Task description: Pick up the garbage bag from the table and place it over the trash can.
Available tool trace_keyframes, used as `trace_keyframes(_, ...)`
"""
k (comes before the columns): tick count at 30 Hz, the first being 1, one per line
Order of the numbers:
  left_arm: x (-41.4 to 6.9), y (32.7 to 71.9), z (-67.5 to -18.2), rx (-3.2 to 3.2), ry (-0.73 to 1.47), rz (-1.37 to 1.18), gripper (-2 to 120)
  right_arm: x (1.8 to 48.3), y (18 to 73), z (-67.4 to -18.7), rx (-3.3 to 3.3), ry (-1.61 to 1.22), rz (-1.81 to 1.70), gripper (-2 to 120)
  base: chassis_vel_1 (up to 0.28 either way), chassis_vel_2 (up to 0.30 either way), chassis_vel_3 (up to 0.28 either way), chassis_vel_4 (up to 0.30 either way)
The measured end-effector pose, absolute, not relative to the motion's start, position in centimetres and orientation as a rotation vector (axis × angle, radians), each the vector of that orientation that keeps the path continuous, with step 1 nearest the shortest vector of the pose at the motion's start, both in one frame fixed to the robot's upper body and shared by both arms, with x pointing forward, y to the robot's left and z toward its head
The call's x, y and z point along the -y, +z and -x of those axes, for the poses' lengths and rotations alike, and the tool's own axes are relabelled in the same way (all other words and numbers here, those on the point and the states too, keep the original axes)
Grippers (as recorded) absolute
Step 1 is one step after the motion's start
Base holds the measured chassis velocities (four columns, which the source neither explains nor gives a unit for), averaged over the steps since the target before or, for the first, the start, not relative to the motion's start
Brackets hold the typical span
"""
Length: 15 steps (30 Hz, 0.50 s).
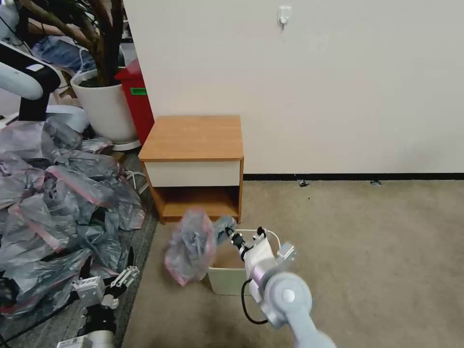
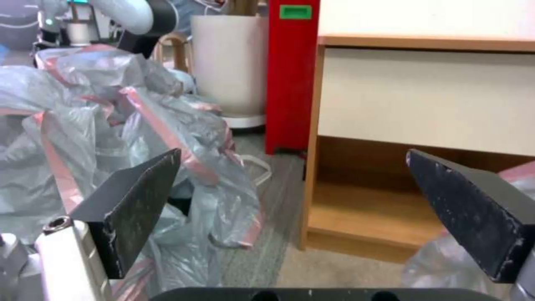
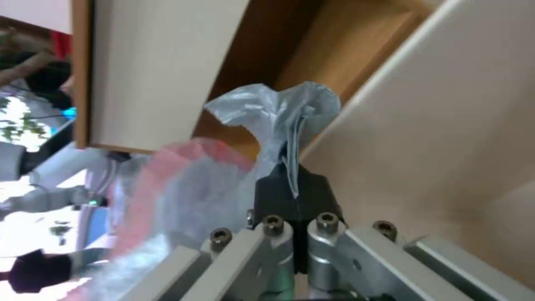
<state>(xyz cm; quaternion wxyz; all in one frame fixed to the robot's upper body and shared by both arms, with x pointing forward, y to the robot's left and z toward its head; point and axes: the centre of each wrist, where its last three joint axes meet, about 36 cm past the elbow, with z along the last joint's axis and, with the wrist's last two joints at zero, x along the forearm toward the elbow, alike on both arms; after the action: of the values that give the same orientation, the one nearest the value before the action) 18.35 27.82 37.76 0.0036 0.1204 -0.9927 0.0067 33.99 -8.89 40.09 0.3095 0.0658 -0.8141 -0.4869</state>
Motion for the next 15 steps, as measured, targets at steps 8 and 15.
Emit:
trace_keyframes(8, -28.2, 37.7, -18.6, 3.121, 0.009, -0.377, 100, 10.9, 39.2, -31.0, 2.236, -1.139, -0.116, 0, 0.0, 0.0, 0.0, 0.0)
trace_keyframes(15, -27.7, 37.1, -19.0, 3.119, 0.034, -0.366, 100, 10.6, 39.2, -28.8, 2.232, -1.087, -0.131, 0, 0.0, 0.0, 0.0, 0.0)
